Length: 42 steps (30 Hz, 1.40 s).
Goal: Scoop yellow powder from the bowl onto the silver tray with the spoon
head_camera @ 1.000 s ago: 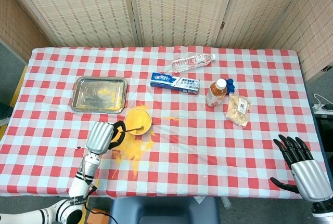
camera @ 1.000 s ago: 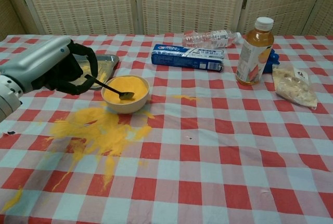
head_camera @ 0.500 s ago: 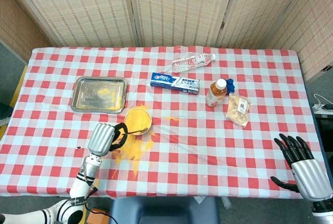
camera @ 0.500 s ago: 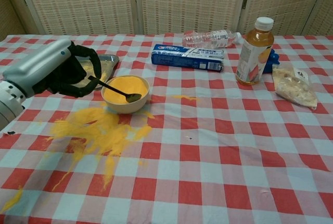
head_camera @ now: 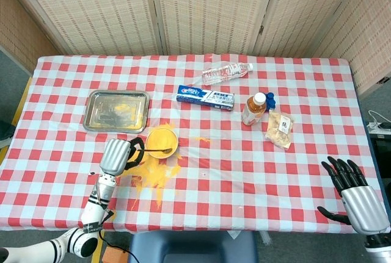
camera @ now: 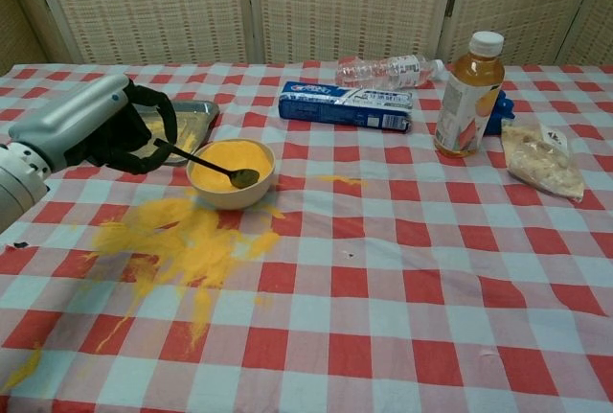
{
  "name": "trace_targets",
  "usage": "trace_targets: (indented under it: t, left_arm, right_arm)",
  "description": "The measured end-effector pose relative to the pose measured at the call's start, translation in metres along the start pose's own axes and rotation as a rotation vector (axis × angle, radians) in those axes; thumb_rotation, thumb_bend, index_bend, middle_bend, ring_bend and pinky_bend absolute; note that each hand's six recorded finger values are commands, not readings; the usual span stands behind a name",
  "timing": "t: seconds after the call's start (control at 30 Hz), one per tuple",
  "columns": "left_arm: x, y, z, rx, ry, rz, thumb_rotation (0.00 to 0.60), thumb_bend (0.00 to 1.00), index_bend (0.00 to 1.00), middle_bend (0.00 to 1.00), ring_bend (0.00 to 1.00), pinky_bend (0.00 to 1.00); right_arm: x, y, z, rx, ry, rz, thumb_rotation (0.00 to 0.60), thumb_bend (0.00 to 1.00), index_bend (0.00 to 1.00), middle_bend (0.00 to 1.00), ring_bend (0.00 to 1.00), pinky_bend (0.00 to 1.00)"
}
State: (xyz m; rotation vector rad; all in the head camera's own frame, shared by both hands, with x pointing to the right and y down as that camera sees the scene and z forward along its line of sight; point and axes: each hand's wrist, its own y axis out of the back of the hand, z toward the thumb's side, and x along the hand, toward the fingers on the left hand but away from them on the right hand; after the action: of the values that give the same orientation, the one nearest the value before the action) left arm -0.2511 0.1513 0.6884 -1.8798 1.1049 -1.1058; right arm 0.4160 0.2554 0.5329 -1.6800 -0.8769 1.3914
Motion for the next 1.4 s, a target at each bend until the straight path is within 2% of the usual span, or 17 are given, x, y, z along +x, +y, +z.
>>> trace_targets:
  t: [0.3, 0.63, 0.83, 0.93, 1.13, 1.4]
  left_arm:
    - [0.011, 0.001, -0.009, 0.029, 0.009, 0.046, 0.600, 0.65, 0.86, 1.00, 1.00, 1.00]
    - [0.018, 0.010, -0.012, 0.085, -0.014, 0.137, 0.600, 0.65, 0.86, 1.00, 1.00, 1.00]
    - [0.014, 0.017, -0.005, 0.057, -0.037, 0.160, 0.600, 0.65, 0.86, 1.00, 1.00, 1.00]
    - [0.014, 0.027, -0.003, 0.039, -0.043, 0.188, 0.600, 0.65, 0.86, 1.00, 1.00, 1.00]
    - [0.033, 0.042, -0.013, 0.015, -0.011, 0.225, 0.600, 0.65, 0.86, 1.00, 1.00, 1.00]
    - [0.072, 0.045, -0.047, 0.040, 0.060, 0.204, 0.600, 0.65, 0.86, 1.00, 1.00, 1.00]
  right_arm:
    - [0.002, 0.002, 0.000, -0.001, -0.001, -0.005, 0.528, 0.00, 0.00, 0.00, 0.00, 0.00]
    - [0.003, 0.003, 0.000, -0.004, 0.004, -0.007, 0.528, 0.00, 0.00, 0.00, 0.00, 0.00]
    - [0.005, 0.004, 0.001, -0.007, 0.010, -0.009, 0.528, 0.00, 0.00, 0.00, 0.00, 0.00]
    - [0.005, 0.004, 0.001, -0.011, 0.011, -0.009, 0.528, 0.00, 0.00, 0.00, 0.00, 0.00]
    - [0.003, 0.005, -0.002, -0.012, -0.004, -0.013, 0.527, 0.00, 0.00, 0.00, 0.00, 0.00]
    - [-0.002, 0.002, -0.006, 0.006, -0.036, -0.012, 0.529, 0.00, 0.00, 0.00, 0.00, 0.00]
